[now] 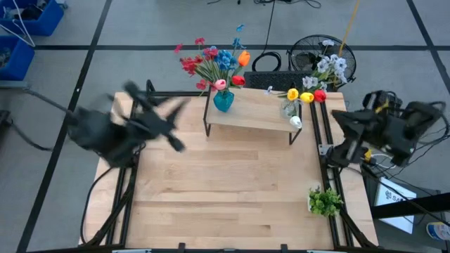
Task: Pick and place flowers into a vace then onto a shelf
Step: Return to Home Position
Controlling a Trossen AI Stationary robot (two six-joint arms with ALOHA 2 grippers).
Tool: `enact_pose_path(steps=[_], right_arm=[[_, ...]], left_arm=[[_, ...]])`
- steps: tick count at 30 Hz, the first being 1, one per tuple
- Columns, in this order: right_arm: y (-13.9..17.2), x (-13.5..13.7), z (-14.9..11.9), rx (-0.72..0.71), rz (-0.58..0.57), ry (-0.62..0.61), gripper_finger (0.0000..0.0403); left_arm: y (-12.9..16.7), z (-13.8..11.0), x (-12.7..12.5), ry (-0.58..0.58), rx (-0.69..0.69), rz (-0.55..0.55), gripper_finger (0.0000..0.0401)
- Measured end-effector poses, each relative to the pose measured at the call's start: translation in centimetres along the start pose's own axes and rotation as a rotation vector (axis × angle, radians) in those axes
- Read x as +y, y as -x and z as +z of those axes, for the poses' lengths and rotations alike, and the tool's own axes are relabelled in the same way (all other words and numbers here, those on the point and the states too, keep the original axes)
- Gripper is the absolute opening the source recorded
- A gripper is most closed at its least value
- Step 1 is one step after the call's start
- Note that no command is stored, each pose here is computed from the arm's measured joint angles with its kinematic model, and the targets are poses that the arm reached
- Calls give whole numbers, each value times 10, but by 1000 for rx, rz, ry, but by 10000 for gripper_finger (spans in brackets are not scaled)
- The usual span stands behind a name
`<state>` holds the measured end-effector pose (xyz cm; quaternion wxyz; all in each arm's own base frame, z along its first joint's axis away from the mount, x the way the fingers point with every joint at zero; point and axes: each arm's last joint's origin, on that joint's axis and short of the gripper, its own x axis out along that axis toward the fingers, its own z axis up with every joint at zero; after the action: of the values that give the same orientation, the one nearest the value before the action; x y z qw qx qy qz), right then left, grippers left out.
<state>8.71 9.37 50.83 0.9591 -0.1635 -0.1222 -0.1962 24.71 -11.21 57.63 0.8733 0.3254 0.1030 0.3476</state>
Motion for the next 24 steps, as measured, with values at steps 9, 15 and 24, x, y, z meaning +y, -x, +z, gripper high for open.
enact_pose_path(steps=[9,15,24], right_arm=[[28,17,-10,90,198,58,0],[47,35,-54,-12,332,-137,0],[45,57,-130,-56,417,-422,0]], left_arm=[[67,-93,125,626,-57,-606,97],[66,-114,95,587,122,-702,97],[59,-116,-11,406,5,-1032,97]])
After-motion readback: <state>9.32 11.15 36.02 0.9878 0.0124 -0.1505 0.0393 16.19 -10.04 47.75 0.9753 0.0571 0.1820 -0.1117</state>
